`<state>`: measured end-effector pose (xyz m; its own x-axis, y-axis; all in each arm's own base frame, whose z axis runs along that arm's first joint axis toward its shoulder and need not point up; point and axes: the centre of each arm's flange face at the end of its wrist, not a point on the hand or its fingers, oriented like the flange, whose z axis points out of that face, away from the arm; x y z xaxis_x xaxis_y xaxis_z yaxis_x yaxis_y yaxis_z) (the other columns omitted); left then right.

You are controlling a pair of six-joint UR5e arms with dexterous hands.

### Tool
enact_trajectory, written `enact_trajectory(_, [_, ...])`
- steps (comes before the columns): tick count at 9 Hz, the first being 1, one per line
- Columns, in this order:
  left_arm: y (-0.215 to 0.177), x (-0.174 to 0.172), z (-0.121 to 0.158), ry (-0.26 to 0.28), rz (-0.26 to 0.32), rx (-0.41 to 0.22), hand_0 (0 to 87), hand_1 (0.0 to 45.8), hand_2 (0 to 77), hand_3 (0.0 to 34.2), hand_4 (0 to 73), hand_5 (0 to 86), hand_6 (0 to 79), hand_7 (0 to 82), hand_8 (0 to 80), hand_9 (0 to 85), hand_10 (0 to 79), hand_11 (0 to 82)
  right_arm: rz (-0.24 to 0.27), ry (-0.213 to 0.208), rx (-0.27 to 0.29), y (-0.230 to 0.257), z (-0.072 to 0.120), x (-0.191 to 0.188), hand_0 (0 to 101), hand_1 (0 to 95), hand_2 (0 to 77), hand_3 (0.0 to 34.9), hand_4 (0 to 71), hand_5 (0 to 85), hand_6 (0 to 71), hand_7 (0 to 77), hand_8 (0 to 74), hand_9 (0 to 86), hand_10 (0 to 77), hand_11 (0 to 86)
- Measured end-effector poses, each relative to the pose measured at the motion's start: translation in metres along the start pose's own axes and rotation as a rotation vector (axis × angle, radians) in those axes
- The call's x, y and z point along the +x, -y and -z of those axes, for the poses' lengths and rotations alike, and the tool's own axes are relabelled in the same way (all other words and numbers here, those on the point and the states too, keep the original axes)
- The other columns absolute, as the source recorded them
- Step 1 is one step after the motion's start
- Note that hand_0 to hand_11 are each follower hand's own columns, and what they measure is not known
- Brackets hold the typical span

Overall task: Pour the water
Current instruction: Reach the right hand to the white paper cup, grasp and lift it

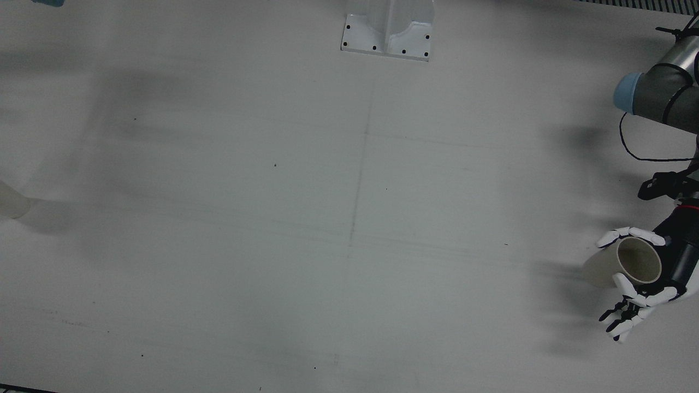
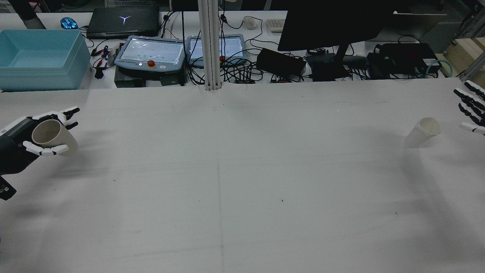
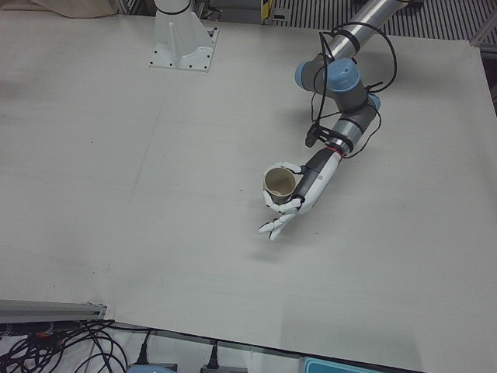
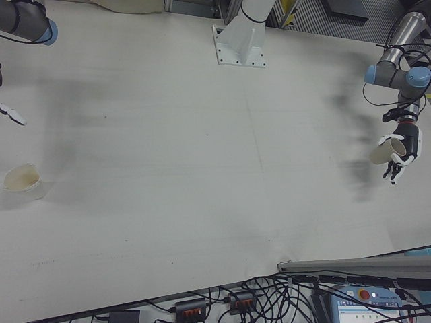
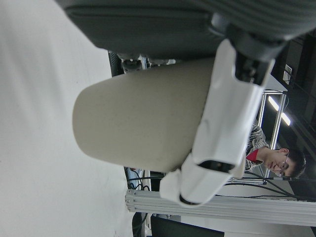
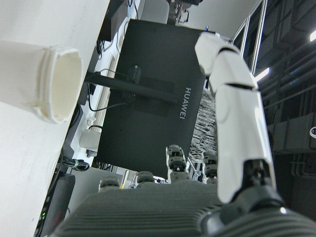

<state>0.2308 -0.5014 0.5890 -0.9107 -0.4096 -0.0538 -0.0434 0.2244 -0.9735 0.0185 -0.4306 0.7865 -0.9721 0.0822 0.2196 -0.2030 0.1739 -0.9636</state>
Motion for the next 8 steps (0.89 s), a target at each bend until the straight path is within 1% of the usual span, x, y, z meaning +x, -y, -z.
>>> enact_trajectory(1, [-0.008, -0.005, 0.0, 0.01, 0.003, 0.0, 80.4, 23.5, 34.4, 0.0, 38.2, 49.6, 15.8, 13.1, 9.8, 2.2, 8.2, 15.3, 0.002, 0.003, 0.011, 0.031, 0.017, -0.005, 67, 33.8, 18.5, 12.1, 0.0, 10.9, 19.1, 6.0, 1.6, 0.5, 0.0, 0.5])
enact_trajectory(2, [-0.015, -0.009, -0.001, 0.017, 0.005, -0.001, 80.4, 23.5, 34.4, 0.0, 38.7, 49.1, 15.8, 13.1, 9.8, 2.2, 8.2, 15.3, 0.006, 0.003, 0.027, 0.058, 0.03, -0.007, 67, 31.1, 16.9, 12.1, 0.0, 10.9, 15.3, 1.1, 1.1, 0.5, 0.0, 1.1])
enact_trajectory(3, [-0.022, -0.014, -0.001, 0.025, 0.006, -0.004, 80.4, 23.5, 34.4, 0.0, 38.7, 49.1, 15.8, 13.1, 9.8, 2.2, 8.2, 15.3, 0.012, -0.003, 0.05, 0.089, 0.037, -0.003, 65, 30.5, 13.6, 12.1, 0.0, 10.4, 15.3, 1.1, 2.7, 0.5, 0.0, 1.1])
enact_trajectory(4, [-0.027, -0.023, -0.001, 0.028, 0.011, -0.003, 80.4, 23.5, 34.4, 0.0, 38.7, 49.1, 15.8, 13.1, 9.8, 2.2, 8.2, 15.3, 0.018, -0.009, 0.067, 0.12, 0.035, 0.004, 63, 28.4, 9.3, 12.1, 0.0, 8.7, 15.3, 1.1, 2.2, 0.5, 0.0, 0.5])
enact_trajectory(5, [-0.029, -0.034, -0.001, 0.03, 0.016, -0.001, 80.2, 23.5, 34.4, 0.0, 38.7, 49.1, 15.8, 13.1, 9.8, 2.2, 8.2, 15.3, 0.023, -0.013, 0.075, 0.145, 0.026, 0.012, 60, 24.5, 4.4, 12.1, 0.0, 8.7, 14.2, 1.1, 2.2, 0.5, 0.0, 0.5])
enact_trajectory(6, [-0.03, -0.045, 0.0, 0.033, 0.021, 0.003, 80.1, 23.5, 34.4, 0.0, 38.7, 49.1, 15.8, 13.1, 9.8, 2.2, 8.2, 15.3, 0.025, -0.018, 0.075, 0.159, 0.017, 0.02, 58, 24.5, 4.4, 12.2, 0.0, 8.7, 10.9, 0.5, 1.1, 0.5, 0.0, 0.5])
enact_trajectory(7, [-0.031, -0.053, 0.0, 0.035, 0.025, 0.005, 80.1, 23.5, 34.4, 0.0, 38.7, 49.6, 15.8, 13.1, 9.8, 2.2, 8.2, 15.3, 0.036, -0.026, 0.073, 0.166, 0.012, 0.027, 57, 28.9, 7.6, 12.1, 0.0, 8.7, 10.4, 1.1, 1.1, 0.5, 0.0, 0.5])
enact_trajectory(8, [-0.031, -0.056, 0.001, 0.036, 0.027, 0.005, 80.0, 23.5, 34.9, 0.0, 38.7, 49.6, 15.8, 13.1, 9.8, 2.2, 8.2, 15.3, 0.046, -0.036, 0.068, 0.168, 0.01, 0.033, 60, 26.7, 9.8, 12.1, 0.0, 8.7, 11.4, 1.1, 1.1, 0.5, 0.0, 1.1])
